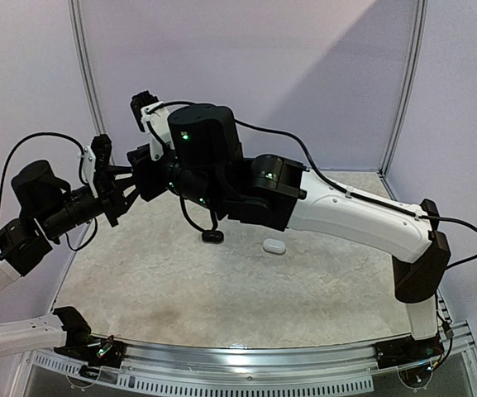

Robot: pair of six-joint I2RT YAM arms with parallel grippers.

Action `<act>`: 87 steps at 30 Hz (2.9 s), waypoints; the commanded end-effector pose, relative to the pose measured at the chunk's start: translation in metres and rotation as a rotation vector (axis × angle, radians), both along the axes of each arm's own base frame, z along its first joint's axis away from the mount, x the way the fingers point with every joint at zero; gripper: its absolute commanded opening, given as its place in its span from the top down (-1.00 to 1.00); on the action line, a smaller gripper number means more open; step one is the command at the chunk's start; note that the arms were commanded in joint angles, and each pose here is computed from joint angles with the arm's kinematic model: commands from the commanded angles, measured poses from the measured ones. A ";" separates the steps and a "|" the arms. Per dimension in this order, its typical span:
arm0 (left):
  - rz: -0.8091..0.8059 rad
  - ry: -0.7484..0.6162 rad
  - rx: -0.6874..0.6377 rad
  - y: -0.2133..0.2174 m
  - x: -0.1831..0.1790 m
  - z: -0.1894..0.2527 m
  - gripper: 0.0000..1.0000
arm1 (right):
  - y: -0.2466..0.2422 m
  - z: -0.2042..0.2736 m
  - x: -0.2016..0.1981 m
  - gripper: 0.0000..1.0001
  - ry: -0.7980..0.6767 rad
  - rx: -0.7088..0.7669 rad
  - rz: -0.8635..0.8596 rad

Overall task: Insert the wireless bluetooth earbuds into the charging case
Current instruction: Insert the left earbud into the left side groove of the charging case, then adjust the left earbud in the left side groove of the charging case.

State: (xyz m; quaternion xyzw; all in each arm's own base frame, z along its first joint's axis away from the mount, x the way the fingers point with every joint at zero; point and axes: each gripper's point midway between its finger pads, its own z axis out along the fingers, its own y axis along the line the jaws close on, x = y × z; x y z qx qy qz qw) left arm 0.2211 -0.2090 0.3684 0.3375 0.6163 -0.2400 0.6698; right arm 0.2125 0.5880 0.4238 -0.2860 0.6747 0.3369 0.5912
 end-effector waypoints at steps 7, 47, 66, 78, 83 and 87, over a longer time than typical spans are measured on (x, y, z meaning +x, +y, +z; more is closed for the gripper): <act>-0.019 -0.044 -0.019 -0.005 -0.005 0.008 1.00 | 0.012 -0.052 0.003 1.00 0.085 -0.102 -0.011; -0.074 0.176 -0.163 -0.012 -0.011 0.000 1.00 | 0.007 -0.058 0.013 0.29 0.068 -0.145 -0.056; -0.023 0.203 -0.184 -0.007 -0.002 -0.001 1.00 | 0.010 -0.069 0.008 0.04 0.085 -0.180 -0.025; -0.011 0.202 -0.189 -0.005 -0.001 -0.001 1.00 | 0.007 -0.090 0.008 -0.10 0.121 -0.244 -0.032; 0.000 0.202 -0.194 -0.003 0.001 -0.001 1.00 | 0.006 -0.088 0.004 -0.14 0.127 -0.243 -0.017; -0.005 0.196 -0.202 -0.002 0.000 0.001 1.00 | 0.006 -0.087 0.003 -0.16 0.126 -0.242 -0.012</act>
